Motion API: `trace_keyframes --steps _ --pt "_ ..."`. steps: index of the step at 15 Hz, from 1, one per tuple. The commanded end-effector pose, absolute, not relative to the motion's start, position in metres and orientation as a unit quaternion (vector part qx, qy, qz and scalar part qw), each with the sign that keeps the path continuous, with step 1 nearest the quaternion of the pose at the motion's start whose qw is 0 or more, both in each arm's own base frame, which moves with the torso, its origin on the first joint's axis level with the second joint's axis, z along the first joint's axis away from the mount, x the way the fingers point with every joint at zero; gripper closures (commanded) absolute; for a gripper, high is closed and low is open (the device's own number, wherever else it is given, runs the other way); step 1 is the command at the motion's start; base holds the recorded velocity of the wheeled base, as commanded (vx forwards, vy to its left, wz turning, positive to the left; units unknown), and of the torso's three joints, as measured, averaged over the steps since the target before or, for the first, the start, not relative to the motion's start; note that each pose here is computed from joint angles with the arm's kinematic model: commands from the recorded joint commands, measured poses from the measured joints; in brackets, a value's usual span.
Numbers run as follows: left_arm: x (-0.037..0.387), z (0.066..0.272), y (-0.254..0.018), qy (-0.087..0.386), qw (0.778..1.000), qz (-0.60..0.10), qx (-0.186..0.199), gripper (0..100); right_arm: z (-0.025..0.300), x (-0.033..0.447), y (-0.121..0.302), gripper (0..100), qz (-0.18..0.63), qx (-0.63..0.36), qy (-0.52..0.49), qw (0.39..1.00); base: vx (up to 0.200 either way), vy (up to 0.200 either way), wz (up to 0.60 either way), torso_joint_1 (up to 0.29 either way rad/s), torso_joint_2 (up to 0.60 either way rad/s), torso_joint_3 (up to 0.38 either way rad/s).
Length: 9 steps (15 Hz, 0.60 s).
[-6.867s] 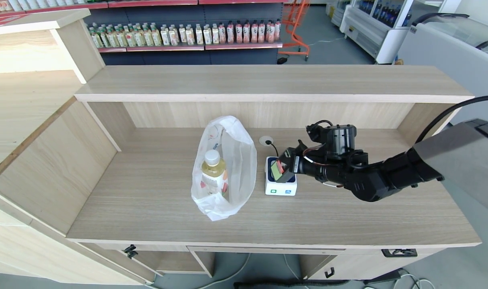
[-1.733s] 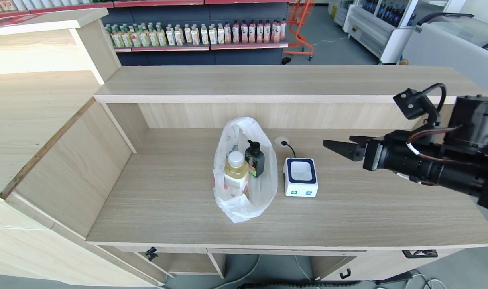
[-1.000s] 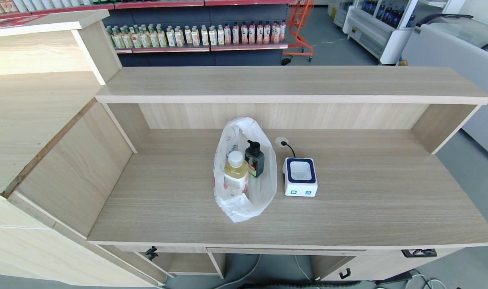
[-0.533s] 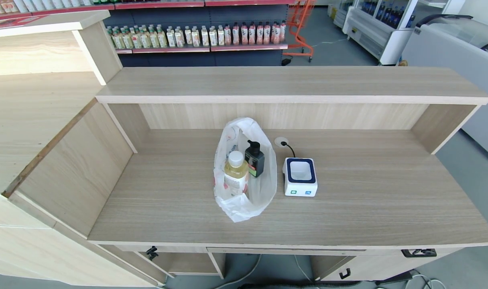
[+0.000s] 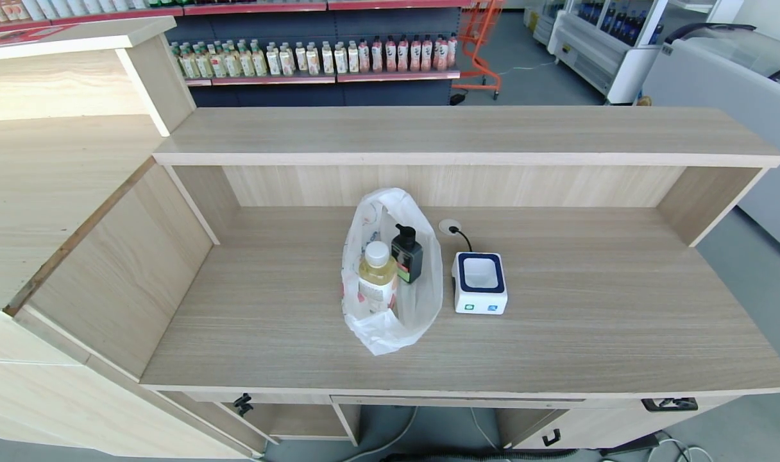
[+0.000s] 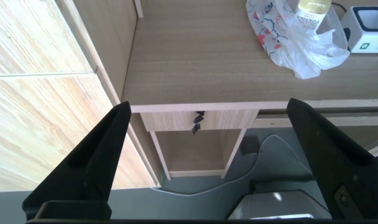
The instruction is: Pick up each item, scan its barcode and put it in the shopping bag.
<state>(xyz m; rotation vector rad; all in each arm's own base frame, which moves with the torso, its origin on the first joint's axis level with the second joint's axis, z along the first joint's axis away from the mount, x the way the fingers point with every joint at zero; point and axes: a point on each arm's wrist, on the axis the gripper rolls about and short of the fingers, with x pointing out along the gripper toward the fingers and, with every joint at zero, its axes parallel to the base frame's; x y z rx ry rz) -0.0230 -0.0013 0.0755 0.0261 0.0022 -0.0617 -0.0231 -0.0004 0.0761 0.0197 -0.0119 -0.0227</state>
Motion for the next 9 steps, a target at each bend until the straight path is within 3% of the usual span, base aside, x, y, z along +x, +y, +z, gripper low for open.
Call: trace_keyframes --steps 1,2,9 --pt "-0.0228 0.0755 -0.0013 0.002 0.999 -0.031 0.012 0 0.0763 -0.0228 -0.0004 100 -0.011 0.010 -0.004 1.000 0.000 0.000 0.00 0.000 0.00 0.000" --pt "-0.0228 0.0755 -0.0013 0.002 0.999 -0.031 0.013 0 0.0763 -0.0228 -0.0004 100 -0.011 0.010 -0.004 1.000 0.000 0.000 0.00 0.000 0.00 0.000" --pt "-0.0228 0.0750 -0.0013 0.002 0.999 -0.031 0.014 0 0.0763 -0.0228 -0.0004 100 -0.011 0.010 -0.004 1.000 0.000 -0.200 0.00 0.004 0.00 0.005"
